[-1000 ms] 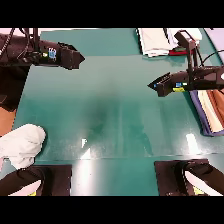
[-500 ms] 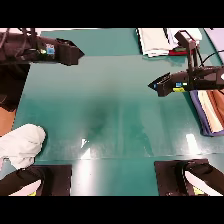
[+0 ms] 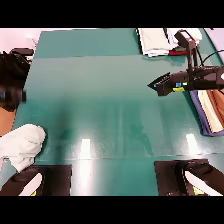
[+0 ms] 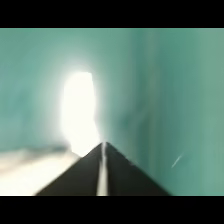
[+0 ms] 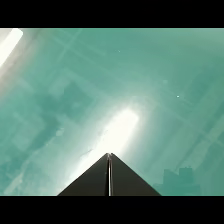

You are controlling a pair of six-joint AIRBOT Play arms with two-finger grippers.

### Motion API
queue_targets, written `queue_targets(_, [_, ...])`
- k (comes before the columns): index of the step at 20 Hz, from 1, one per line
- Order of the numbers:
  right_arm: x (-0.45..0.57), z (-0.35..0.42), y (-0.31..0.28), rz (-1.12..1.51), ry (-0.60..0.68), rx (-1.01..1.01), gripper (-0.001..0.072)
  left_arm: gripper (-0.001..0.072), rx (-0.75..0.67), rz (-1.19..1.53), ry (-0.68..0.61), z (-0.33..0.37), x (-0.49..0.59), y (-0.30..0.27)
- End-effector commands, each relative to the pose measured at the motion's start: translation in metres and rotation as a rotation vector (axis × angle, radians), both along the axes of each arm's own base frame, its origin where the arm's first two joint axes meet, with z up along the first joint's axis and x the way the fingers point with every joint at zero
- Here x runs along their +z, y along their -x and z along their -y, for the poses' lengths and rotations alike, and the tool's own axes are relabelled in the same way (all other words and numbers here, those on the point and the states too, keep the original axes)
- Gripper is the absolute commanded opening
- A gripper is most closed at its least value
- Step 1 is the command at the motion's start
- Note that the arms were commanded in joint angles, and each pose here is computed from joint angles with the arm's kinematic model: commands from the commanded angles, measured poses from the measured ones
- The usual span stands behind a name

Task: Fold the shirts.

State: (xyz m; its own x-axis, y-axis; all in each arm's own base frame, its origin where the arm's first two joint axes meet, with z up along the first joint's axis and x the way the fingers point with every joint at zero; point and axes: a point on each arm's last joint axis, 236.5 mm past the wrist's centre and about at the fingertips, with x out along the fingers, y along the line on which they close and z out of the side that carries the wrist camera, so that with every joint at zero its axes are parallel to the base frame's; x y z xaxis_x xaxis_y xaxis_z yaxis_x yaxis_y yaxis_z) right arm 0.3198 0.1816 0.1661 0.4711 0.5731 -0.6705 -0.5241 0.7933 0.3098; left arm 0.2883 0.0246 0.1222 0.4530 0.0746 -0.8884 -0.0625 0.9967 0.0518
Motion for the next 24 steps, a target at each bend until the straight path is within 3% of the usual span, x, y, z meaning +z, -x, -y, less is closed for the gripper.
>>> queue_targets(1, [0.000, 0.000, 0.000, 0.002, 0.000, 0.000, 0.0016, 0.0676, 0.162, -0.339, -0.082, -0.056, -0.092, 0.084])
queue_targets(6, [0.002, 0.000, -0.003, 0.015, -0.004, -0.008, 0.0016, 0.0674, 0.181, -0.509, -0.059, -0.055, -0.161, 0.130])
queue_targets(7, [0.003, 0.000, -0.005, 0.020, -0.006, -0.011, 0.0016, 0.0583, 0.186, -0.508, -0.058, -0.054, -0.161, 0.130])
queue_targets(9, [0.006, 0.000, -0.008, 0.035, -0.012, -0.020, 0.0016, 0.0064, 0.185, -0.488, -0.060, -0.056, -0.155, 0.124])
queue_targets(10, [0.007, 0.000, -0.009, 0.041, -0.014, -0.022, 0.0016, 0.0026, 0.188, -0.458, -0.062, -0.057, -0.147, 0.116])
queue_targets(14, [0.051, 0.001, -0.019, 0.147, -0.040, -0.036, 0.0015, 0.0024, 0.169, -0.139, -0.025, -0.049, -0.038, 0.045])
queue_targets(17, [0.112, 0.014, -0.028, 0.269, -0.080, -0.088, 0.0015, 0.0024, 0.011, 0.231, 0.002, 0.000, 0.097, -0.002])
queue_targets(21, [0.179, 0.052, -0.035, 0.420, -0.095, -0.190, 0.0015, 0.0022, -0.218, 0.596, 0.129, 0.084, 0.226, -0.003])
queue_targets(24, [0.205, 0.083, -0.041, 0.470, -0.076, -0.265, 0.0015, 0.0022, -0.368, 0.682, 0.215, 0.139, 0.257, -0.004])
